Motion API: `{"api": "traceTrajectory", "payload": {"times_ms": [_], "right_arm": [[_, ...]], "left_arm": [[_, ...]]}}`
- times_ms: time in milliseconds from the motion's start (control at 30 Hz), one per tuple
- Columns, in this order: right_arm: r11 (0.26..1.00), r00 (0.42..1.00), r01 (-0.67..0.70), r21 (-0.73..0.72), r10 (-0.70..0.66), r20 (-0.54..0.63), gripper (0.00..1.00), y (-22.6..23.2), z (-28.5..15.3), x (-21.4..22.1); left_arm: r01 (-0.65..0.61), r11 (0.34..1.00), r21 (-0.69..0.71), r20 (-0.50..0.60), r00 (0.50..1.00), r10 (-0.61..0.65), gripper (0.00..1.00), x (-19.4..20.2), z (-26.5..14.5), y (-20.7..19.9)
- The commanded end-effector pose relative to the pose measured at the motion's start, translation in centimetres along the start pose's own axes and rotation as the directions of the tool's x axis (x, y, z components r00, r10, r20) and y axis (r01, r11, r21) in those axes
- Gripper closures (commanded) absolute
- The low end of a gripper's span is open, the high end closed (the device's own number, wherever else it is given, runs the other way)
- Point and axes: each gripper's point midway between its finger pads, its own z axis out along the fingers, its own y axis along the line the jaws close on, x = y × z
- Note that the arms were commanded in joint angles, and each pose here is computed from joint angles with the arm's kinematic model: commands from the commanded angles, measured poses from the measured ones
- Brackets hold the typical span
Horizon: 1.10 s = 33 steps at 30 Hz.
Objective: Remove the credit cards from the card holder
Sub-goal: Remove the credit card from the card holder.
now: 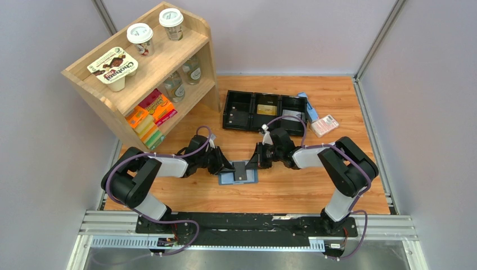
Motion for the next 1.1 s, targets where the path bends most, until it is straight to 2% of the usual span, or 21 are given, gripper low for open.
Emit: {"api": "traceTrajectory", "payload": {"times_ms": [0,200,433,833,1067], "right_arm": [[0.998,1.0,0.0,0.063,-0.001,0.012,0.98,-1.5,-0.2,0.3],[0.998,1.0,-0.003,0.066,0.002,0.009,0.98,-1.7,-0.2,0.4],[0.998,1.0,0.0,0.066,0.0,0.008,0.98,-1.7,-0.2,0.4],[0.996,1.0,-0.015,0.091,0.015,-0.002,0.98,-2.7,0.1,0.8],[0.994,1.0,-0.02,0.108,0.02,-0.005,0.98,-3.2,0.2,1.0]], "left_arm": [[-0.007,1.0,-0.006,0.001,1.0,0.007,0.73,-0.1,0.2,0.3],[-0.045,0.997,0.059,0.023,0.999,0.043,0.81,-0.5,0.0,-1.1],[-0.074,0.988,0.139,0.033,0.997,0.07,0.83,-0.8,-0.1,-2.7],[-0.118,0.972,0.205,0.089,0.991,0.102,0.94,-1.1,-1.3,-4.3],[-0.11,0.976,0.186,0.09,0.991,0.095,0.95,-1.0,-1.5,-3.8]]}}
